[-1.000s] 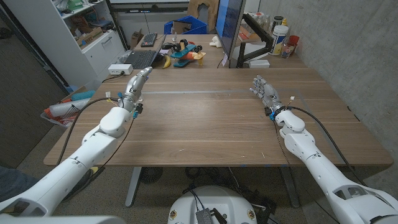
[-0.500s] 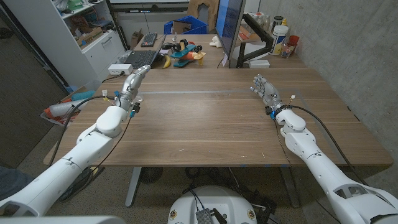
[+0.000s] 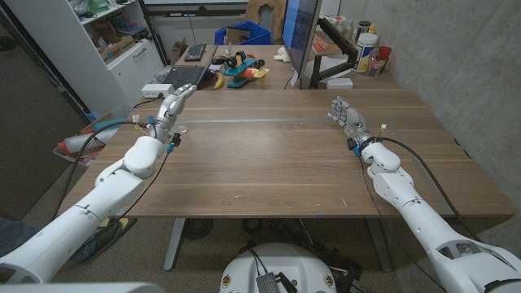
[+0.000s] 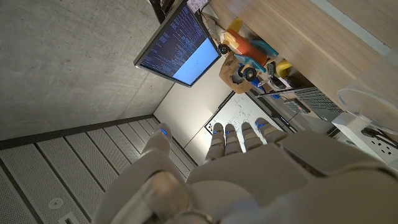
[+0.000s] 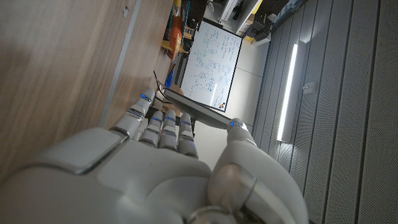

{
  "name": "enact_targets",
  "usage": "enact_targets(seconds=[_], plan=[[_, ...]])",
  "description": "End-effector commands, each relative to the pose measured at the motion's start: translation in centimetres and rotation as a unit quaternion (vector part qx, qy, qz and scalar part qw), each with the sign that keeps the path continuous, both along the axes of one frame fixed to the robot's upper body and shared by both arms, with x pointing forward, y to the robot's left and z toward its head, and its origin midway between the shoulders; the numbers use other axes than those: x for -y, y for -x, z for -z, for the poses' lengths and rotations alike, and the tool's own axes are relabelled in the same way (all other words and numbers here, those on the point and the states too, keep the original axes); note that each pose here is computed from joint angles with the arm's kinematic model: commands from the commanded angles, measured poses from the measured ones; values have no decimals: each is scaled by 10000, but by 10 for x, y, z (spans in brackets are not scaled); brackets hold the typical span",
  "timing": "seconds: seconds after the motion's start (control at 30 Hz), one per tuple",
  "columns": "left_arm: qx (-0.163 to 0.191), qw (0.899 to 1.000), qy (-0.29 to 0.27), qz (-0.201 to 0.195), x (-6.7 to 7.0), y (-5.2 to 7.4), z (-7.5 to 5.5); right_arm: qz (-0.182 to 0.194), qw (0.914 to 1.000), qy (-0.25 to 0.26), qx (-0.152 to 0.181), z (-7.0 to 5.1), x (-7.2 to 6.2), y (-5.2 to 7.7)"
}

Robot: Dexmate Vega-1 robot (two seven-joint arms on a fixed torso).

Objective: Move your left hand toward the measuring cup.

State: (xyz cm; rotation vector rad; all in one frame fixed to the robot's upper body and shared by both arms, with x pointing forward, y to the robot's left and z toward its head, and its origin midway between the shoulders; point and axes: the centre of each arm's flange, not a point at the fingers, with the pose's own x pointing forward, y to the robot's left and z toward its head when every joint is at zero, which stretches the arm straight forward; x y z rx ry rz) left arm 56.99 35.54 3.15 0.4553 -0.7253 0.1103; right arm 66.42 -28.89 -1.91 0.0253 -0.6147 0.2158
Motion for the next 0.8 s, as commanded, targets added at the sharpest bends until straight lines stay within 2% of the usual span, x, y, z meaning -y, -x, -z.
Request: enact_targets(seconds=[0.03, 0.8], plan=[[19, 9979, -423, -488, -2, 5, -7, 8, 10000, -27, -32, 2, 3, -1], [-25, 9901, -823, -1137, -17, 12, -17, -4, 10000, -49, -78, 2, 1, -8]])
